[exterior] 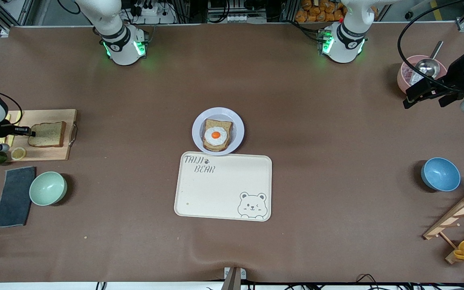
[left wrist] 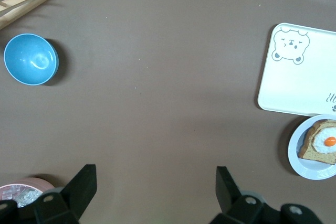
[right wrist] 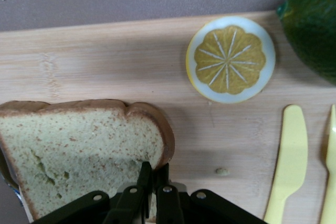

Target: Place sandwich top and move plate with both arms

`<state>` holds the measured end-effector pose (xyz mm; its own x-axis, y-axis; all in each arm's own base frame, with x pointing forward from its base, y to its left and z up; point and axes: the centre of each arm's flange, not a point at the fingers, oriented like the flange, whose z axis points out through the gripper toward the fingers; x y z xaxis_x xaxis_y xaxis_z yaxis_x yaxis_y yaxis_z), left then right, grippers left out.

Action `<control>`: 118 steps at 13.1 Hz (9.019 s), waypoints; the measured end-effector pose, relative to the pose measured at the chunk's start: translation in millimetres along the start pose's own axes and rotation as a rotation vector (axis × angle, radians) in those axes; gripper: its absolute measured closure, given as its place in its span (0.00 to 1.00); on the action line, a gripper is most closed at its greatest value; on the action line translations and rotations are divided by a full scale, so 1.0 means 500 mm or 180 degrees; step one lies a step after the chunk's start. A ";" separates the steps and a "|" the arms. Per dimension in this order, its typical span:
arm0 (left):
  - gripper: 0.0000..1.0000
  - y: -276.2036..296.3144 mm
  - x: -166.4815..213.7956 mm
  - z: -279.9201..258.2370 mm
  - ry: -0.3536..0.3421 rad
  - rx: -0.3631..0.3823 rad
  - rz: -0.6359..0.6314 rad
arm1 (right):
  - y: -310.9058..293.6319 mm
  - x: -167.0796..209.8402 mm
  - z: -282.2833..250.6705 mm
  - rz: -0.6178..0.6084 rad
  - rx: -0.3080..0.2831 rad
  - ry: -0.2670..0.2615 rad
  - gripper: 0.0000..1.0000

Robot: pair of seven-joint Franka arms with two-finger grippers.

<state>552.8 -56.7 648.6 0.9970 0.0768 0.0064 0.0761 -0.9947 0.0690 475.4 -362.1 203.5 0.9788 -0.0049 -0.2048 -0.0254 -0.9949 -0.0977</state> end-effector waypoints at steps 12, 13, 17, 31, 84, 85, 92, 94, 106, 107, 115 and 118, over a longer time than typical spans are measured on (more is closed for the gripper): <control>0.00 -0.002 0.000 0.000 0.0001 0.0000 -0.0007 | -0.143 0.109 -0.279 -0.0468 0.0074 -0.0127 0.93; 0.00 -0.002 0.000 0.000 0.0001 0.0000 -0.0007 | -0.178 0.120 -0.300 -0.0542 0.0109 -0.0160 0.93; 0.00 -0.003 0.001 0.000 0.0001 0.0000 -0.0010 | -0.348 0.162 -0.340 -0.0721 0.0403 -0.0191 0.93; 0.00 -0.006 0.001 0.000 0.0001 0.0000 -0.0017 | -1.153 0.193 -0.328 -0.2861 0.0326 -0.0215 0.93; 0.00 0.176 0.012 0.784 -0.0683 -0.2629 -0.0156 | -1.539 0.171 -0.033 -0.4856 0.0246 -0.0216 0.00; 0.00 0.184 0.001 0.819 -0.0622 -0.2708 -0.0204 | -1.525 0.181 -0.045 -0.4819 0.0245 -0.0199 0.00; 0.00 0.302 -0.126 1.021 -0.0440 -0.3124 -0.0195 | -1.276 0.285 -0.193 -0.4238 0.0279 -0.0043 0.00; 0.00 0.307 -0.143 1.057 -0.0328 -0.3241 -0.0105 | -1.171 0.307 -0.240 -0.4005 0.0244 -0.0047 0.00; 0.10 0.400 -0.191 1.100 -0.0381 -0.3708 0.0347 | -0.622 0.343 -0.384 -0.2862 -0.0263 0.0213 0.00; 0.19 0.411 -0.191 1.103 -0.0367 -0.3722 0.0394 | -0.591 0.342 -0.394 -0.2745 -0.0263 0.0314 0.00; 0.41 0.441 -0.206 1.149 -0.0319 -0.3769 0.0613 | -0.579 0.302 -0.521 -0.0816 -0.0120 0.0774 0.00; 0.46 0.465 -0.221 1.157 -0.0313 -0.3827 0.0612 | -0.595 0.301 -0.525 0.0003 -0.0058 0.0782 0.00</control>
<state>467.1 -336.0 86.8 0.9914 -0.1221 0.0463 -0.0801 -0.2882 0.9542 683.7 -93.4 457.6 0.9989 -0.0280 0.0383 -0.0249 -0.9965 -0.0797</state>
